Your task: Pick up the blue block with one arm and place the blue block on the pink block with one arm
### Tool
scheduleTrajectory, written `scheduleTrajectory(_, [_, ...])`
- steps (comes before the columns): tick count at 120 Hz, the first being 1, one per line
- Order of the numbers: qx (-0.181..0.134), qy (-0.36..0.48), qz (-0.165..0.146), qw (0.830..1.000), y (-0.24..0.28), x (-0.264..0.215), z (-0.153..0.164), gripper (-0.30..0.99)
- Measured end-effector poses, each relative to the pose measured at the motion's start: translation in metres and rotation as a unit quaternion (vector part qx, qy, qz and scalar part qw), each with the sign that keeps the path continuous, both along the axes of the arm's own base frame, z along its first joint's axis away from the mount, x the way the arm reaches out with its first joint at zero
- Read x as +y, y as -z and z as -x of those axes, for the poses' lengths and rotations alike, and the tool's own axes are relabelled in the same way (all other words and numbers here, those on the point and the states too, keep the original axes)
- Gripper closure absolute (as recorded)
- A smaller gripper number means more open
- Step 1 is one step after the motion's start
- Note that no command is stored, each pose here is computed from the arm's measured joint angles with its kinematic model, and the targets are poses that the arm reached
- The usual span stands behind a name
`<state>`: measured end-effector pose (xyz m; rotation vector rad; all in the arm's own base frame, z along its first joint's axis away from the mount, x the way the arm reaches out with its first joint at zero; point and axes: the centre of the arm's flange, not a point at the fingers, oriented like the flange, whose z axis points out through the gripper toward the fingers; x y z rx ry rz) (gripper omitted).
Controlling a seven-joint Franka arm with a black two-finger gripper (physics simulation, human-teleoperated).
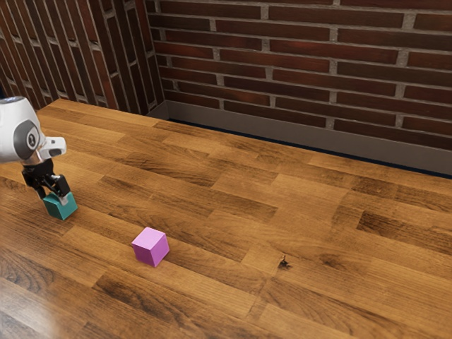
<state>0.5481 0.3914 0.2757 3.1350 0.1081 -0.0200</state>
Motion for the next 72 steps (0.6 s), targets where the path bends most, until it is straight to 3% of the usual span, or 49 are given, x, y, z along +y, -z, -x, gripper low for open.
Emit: scheduleTrajectory(72, [0.002, 0.020, 0.005, 1.000, 0.0088, -0.0055, -0.0016, 0.11])
